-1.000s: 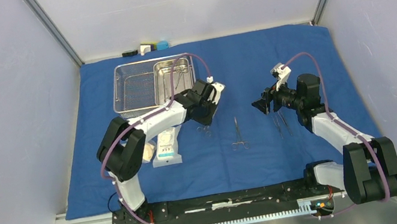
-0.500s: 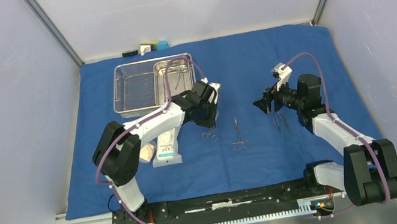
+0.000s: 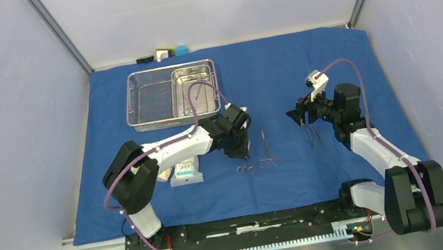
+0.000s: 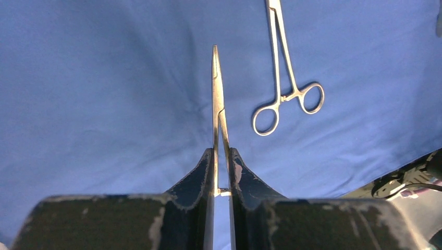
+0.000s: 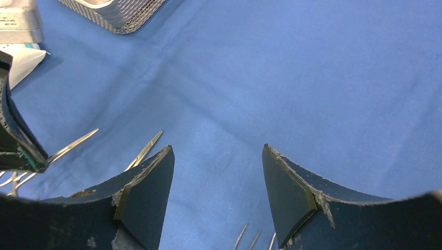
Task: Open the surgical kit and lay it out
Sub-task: Place the medical item in the surgical kit.
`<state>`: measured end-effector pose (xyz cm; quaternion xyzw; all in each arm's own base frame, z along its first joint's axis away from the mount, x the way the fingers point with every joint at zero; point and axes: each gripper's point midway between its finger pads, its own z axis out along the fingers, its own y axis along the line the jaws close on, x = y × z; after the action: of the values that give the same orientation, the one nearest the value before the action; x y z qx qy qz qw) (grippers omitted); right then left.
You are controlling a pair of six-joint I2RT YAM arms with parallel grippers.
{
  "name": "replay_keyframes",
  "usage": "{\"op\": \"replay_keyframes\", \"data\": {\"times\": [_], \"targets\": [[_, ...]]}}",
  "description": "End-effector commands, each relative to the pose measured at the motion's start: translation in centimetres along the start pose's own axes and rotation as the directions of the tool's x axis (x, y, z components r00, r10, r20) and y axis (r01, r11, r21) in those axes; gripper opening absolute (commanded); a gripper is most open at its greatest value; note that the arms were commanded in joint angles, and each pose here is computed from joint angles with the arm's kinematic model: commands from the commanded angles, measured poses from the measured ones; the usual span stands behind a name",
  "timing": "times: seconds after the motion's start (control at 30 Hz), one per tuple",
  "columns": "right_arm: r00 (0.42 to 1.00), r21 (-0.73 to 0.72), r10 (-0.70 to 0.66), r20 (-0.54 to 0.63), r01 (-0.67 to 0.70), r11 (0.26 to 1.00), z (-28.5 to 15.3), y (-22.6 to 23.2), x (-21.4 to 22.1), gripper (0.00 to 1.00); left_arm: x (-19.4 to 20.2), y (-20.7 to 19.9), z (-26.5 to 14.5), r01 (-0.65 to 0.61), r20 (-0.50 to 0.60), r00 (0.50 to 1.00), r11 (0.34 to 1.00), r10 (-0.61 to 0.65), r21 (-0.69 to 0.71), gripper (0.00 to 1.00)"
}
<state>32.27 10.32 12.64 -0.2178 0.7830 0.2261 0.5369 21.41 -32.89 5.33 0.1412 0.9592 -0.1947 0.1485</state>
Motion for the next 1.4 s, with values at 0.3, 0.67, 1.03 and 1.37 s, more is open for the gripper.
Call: {"op": "replay_keyframes", "data": {"times": [0.3,0.67,1.03,1.37], "targets": [[0.999,0.043,-0.050,0.017,0.049,0.998,-0.6,-0.8,-0.2,0.70,-2.1,-0.8,0.3,0.225,0.087,0.972,0.973,-0.219,-0.059,0.05],[0.998,0.029,-0.050,0.023,0.049,0.998,-0.6,-0.5,-0.2,0.70,-2.4,-0.1,1.5,0.245,0.076,0.969,0.962,-0.237,-0.125,0.04],[0.999,0.016,-0.046,0.023,0.046,0.999,-0.5,-0.3,-0.1,0.70,-2.1,0.3,2.1,0.251,0.067,0.967,0.956,-0.244,-0.151,0.05],[0.999,0.030,-0.035,0.028,0.035,0.999,-0.9,-1.0,0.0,0.70,-1.7,0.7,3.2,0.252,0.046,0.968,0.951,-0.248,-0.178,0.06]]}}
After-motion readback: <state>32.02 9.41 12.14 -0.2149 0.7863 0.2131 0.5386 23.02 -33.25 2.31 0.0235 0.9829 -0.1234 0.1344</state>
